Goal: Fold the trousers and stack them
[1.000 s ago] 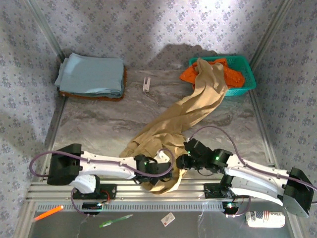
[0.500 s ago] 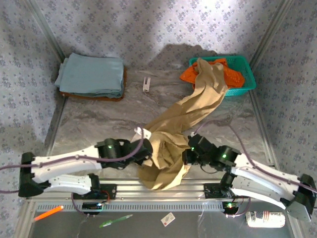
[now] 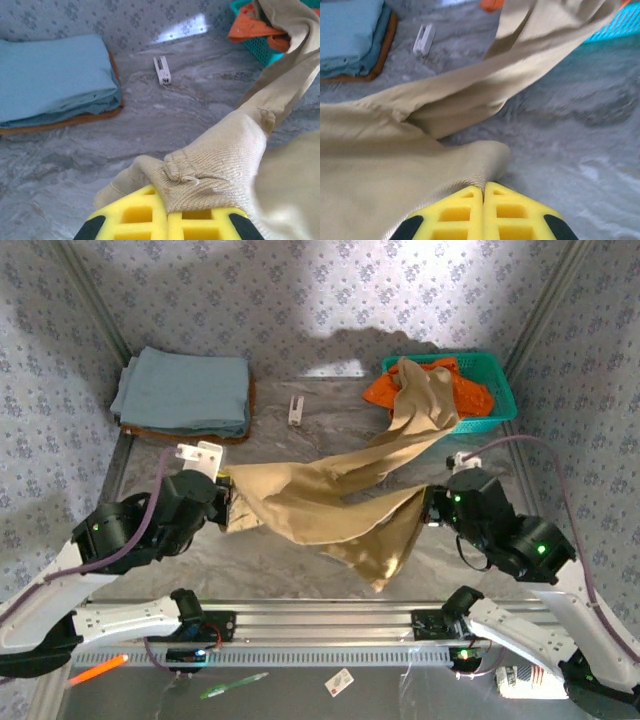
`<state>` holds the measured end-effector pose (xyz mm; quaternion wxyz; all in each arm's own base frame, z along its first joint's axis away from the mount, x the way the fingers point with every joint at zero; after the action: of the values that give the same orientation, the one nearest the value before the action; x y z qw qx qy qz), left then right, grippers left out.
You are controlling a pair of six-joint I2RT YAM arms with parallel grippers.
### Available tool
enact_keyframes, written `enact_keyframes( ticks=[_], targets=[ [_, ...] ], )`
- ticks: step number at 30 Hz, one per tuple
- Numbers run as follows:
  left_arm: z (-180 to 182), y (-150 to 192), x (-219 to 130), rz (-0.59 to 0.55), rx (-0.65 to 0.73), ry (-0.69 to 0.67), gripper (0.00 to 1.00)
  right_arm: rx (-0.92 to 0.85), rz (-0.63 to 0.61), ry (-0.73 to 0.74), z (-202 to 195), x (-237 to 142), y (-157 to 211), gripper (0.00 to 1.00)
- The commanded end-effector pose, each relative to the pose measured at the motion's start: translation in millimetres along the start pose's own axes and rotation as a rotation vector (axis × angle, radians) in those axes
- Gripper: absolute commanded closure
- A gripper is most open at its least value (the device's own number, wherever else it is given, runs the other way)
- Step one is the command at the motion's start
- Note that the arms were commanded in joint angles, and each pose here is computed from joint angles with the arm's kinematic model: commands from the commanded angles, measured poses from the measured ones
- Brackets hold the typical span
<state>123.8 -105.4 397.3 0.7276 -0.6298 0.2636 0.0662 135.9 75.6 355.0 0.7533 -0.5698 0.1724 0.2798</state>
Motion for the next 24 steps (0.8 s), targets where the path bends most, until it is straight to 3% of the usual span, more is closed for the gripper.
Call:
enact_keyframes(
  ticks=[1, 7, 11, 13, 17, 21, 22, 24],
  targets=[
    [19.8, -13.4, -19.0, -0.071, 0.011, -0.058, 1.00, -0.081, -0.110, 0.101, -8.8, -21.3, -23.8, 1.00],
    [47.5, -18.6, -46.0, -0.172, -0.065, -0.095, 1.00, -0.059, -0.257, 0.195, -25.9, -54.3, -42.2, 1.00],
    [49.5, -23.2, -56.6, -0.220, -0.081, -0.016, 1.00, -0.020, -0.343, 0.236, -36.1, -68.6, -47.4, 1.00],
    [47.3, -23.3, -56.1, -0.210, -0.080, 0.000, 1.00, -0.023, -0.326, 0.193, -31.2, -61.0, -43.8, 1.00],
    [51.7, -12.4, -52.6, -0.185, -0.098, -0.041, 1.00, -0.060, -0.089, 0.029, -1.0, -3.1, -11.9, 1.00],
    [62.2, 5.1, -53.5, -0.182, -0.153, -0.073, 1.00, -0.117, 0.231, -0.131, 28.7, 69.5, 52.7, 0.99],
    [64.4, 9.3, -53.8, -0.179, -0.164, -0.077, 1.00, -0.129, 0.283, -0.130, 31.3, 80.2, 63.5, 0.93],
    [65.4, 18.2, -51.7, -0.164, -0.171, -0.076, 1.00, -0.145, 0.346, -0.082, 29.5, 94.6, 76.3, 0.68]
  ],
)
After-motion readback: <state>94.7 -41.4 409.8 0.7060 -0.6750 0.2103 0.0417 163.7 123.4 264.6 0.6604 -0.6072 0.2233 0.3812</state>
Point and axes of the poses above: each hand's point on the last joint's axis, 136 mm out from that joint toward the fingers, its own x axis out along the fingers, its own z axis along the line the jaws close on, y = z × x, the point moved 8 cm from there along -x, back along the fingers, and after that the axes turned 3 degrees about x, right-handed, at the moved point
